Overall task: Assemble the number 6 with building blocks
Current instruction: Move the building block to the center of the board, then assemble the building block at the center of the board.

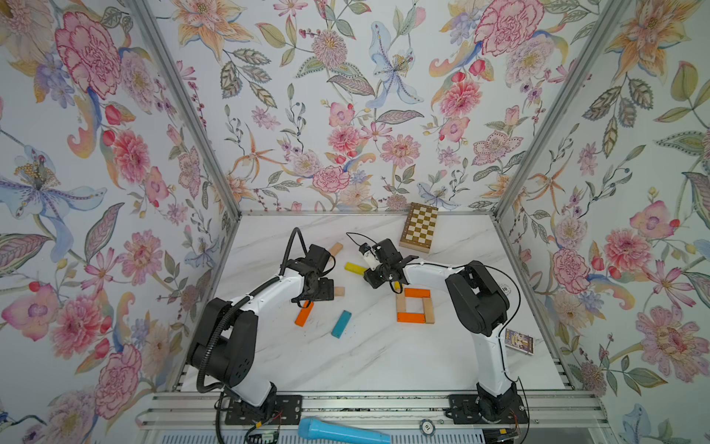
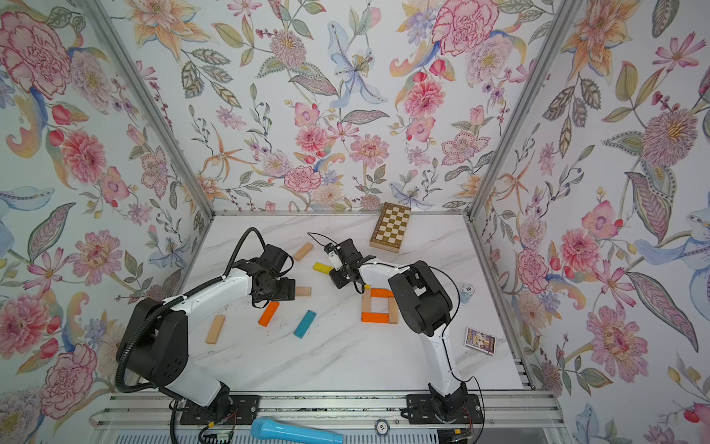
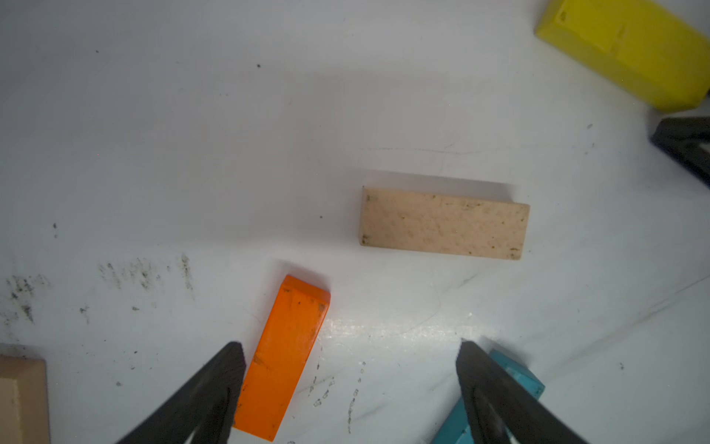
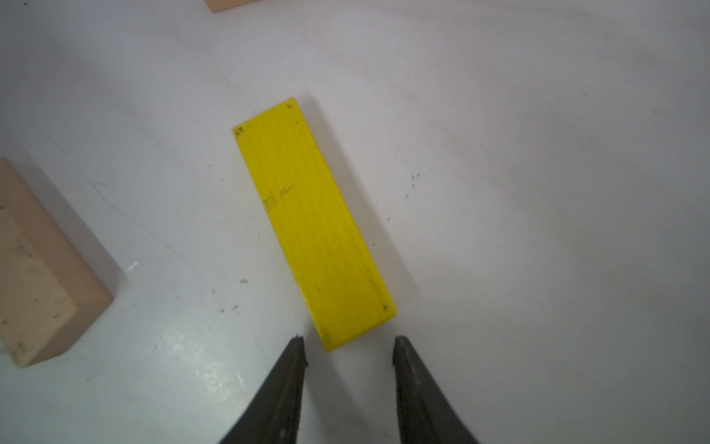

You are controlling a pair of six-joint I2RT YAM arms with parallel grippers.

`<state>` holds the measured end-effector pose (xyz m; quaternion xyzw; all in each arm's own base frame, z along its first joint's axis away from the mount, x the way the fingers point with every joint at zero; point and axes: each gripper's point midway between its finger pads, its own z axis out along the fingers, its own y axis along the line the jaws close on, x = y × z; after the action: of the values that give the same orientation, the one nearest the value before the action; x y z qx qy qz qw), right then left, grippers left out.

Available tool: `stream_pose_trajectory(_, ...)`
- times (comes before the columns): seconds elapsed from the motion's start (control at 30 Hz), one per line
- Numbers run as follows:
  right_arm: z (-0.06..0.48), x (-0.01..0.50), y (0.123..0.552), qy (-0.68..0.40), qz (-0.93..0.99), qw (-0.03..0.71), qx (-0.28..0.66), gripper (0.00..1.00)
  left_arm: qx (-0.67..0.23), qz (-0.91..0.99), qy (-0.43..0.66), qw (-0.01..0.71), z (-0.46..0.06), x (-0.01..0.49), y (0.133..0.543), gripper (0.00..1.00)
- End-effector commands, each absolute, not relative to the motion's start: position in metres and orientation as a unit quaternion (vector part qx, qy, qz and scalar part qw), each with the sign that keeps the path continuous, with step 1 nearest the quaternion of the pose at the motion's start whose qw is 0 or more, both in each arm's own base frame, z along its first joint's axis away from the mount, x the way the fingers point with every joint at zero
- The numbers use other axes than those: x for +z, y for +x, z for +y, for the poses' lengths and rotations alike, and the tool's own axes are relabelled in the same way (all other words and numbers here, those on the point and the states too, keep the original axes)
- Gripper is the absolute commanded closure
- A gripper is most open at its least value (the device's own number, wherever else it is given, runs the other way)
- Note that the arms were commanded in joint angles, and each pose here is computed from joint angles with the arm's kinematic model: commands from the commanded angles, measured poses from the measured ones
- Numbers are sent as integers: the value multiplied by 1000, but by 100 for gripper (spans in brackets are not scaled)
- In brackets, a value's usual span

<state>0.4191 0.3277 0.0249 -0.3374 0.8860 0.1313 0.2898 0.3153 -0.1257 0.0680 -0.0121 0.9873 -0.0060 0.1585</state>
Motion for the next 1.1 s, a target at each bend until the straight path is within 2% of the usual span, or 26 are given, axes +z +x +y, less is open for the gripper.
stream_pose_trajectory(0.0,314,18,428,-302,901,282,131,65,20,989,-2,146,-120,60,302,12)
stream_pose_trajectory(0.27,324,43,438,-289,891,311,161,65,11,987,16,161,-133,64,303,13)
stream_pose_trajectory(0.53,337,99,439,-278,871,351,201,61,15,983,42,177,-147,64,332,6)
stream_pose_trajectory(0.73,309,144,427,-224,870,391,201,47,20,981,62,183,-162,64,357,1)
stream_pose_trajectory(0.9,278,158,408,-193,869,404,210,46,37,976,106,184,-166,64,369,4)
stream_pose_trajectory(1.07,237,182,397,-149,852,438,244,47,24,956,228,181,-179,73,367,5)
